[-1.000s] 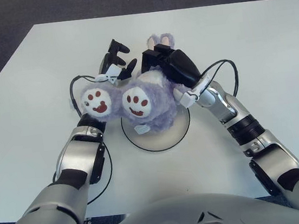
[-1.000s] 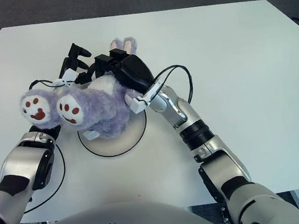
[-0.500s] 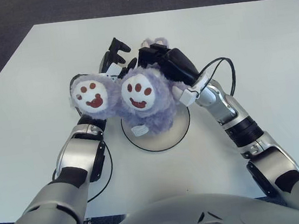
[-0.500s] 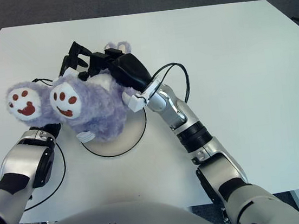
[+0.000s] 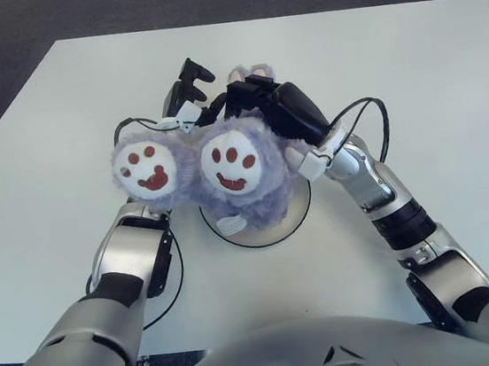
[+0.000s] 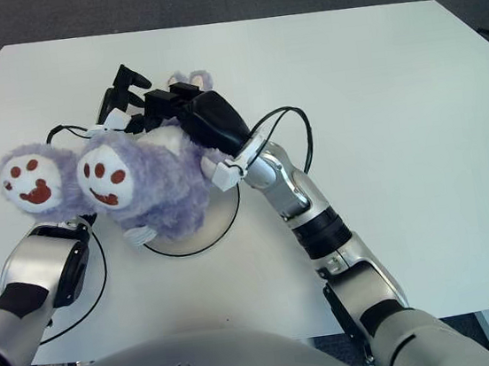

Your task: Put the doll into the plate.

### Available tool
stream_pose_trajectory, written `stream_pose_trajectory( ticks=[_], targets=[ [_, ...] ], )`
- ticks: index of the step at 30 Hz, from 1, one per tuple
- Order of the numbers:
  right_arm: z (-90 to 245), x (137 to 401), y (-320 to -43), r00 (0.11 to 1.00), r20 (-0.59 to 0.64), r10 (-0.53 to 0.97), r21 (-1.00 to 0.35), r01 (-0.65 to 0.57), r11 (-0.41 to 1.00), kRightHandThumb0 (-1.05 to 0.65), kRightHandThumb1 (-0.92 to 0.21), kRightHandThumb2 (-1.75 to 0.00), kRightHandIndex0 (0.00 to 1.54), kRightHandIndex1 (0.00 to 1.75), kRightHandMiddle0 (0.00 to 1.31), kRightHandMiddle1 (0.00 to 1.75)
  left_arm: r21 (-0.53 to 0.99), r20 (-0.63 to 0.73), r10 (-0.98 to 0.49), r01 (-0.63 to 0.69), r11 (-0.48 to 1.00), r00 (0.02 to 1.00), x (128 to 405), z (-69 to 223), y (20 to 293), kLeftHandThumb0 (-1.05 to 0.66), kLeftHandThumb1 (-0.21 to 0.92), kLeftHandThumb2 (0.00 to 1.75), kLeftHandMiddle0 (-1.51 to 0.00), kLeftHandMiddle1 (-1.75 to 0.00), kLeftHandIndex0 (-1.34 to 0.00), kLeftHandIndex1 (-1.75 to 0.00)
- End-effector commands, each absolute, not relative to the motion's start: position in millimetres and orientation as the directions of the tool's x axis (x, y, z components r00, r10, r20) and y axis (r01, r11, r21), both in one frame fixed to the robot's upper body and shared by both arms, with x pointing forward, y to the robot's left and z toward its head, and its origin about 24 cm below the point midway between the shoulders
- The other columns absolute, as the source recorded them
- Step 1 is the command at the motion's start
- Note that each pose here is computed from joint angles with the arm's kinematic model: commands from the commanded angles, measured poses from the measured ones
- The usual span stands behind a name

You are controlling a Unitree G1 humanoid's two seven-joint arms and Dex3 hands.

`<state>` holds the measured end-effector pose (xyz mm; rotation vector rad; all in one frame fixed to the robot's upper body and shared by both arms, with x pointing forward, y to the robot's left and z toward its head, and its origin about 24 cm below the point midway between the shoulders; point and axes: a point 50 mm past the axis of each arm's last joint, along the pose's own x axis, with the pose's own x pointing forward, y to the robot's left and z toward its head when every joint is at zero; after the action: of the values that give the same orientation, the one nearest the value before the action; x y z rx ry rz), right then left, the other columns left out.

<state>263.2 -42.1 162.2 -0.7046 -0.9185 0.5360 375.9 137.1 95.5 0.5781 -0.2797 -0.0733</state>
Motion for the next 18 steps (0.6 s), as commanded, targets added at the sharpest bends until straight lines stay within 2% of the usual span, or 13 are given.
stream_pose_trajectory(
  ticks=[1, 7, 15, 16, 17, 18],
  targets=[
    [163.2, 259.1, -44.5, 0.504, 0.522, 0.688, -0.753, -0.107, 0.65, 0.0, -0.21, -1.44, 0.67, 1.72, 0.48, 1.75, 0.556, 0.231, -0.148, -0.006, 0.831, 0.962, 376.2, 96.0, 137.5, -0.01, 0.89, 0.51, -0.37, -1.52, -0.06, -1.75],
    [158.4, 254.7, -46.6, 0.514, 0.495, 0.701, -0.772, -0.11, 0.626, 0.0, -0.22, -1.43, 0.65, 1.73, 0.49, 1.75, 0.562, 0.236, -0.157, -0.003, 0.827, 0.959, 375.6, 96.0, 137.7, -0.01, 0.87, 0.55, -0.37, -1.53, -0.07, -1.75],
    [157.2, 251.2, -50.8, 0.507, 0.448, 0.736, -0.807, -0.125, 0.577, 0.0, -0.23, -1.41, 0.54, 1.7, 0.6, 1.75, 0.563, 0.251, -0.162, -0.008, 0.827, 0.954, 374.5, 96.5, 137.8, -0.01, 0.84, 0.59, -0.38, -1.53, -0.09, -1.75],
    [157.3, 251.1, -51.1, 0.502, 0.448, 0.74, -0.813, -0.115, 0.57, 0.0, -0.24, -1.4, 0.52, 1.71, 0.61, 1.75, 0.562, 0.253, -0.161, -0.01, 0.827, 0.954, 374.4, 96.6, 137.8, -0.01, 0.84, 0.59, -0.38, -1.53, -0.09, -1.75],
    [157.4, 251.0, -51.3, 0.498, 0.448, 0.742, -0.817, -0.108, 0.566, 0.0, -0.31, -1.32, 0.43, 1.72, 0.57, 1.75, 0.561, 0.255, -0.16, -0.011, 0.827, 0.954, 374.3, 96.7, 137.8, -0.01, 0.84, 0.58, -0.38, -1.52, -0.1, -1.75],
    [157.5, 251.0, -51.4, 0.496, 0.448, 0.744, -0.82, -0.104, 0.564, 0.0, -0.34, -1.29, 0.4, 1.73, 0.56, 1.75, 0.561, 0.256, -0.16, -0.011, 0.828, 0.953, 374.3, 96.7, 137.8, -0.01, 0.84, 0.58, -0.38, -1.51, -0.1, -1.75]
  ],
)
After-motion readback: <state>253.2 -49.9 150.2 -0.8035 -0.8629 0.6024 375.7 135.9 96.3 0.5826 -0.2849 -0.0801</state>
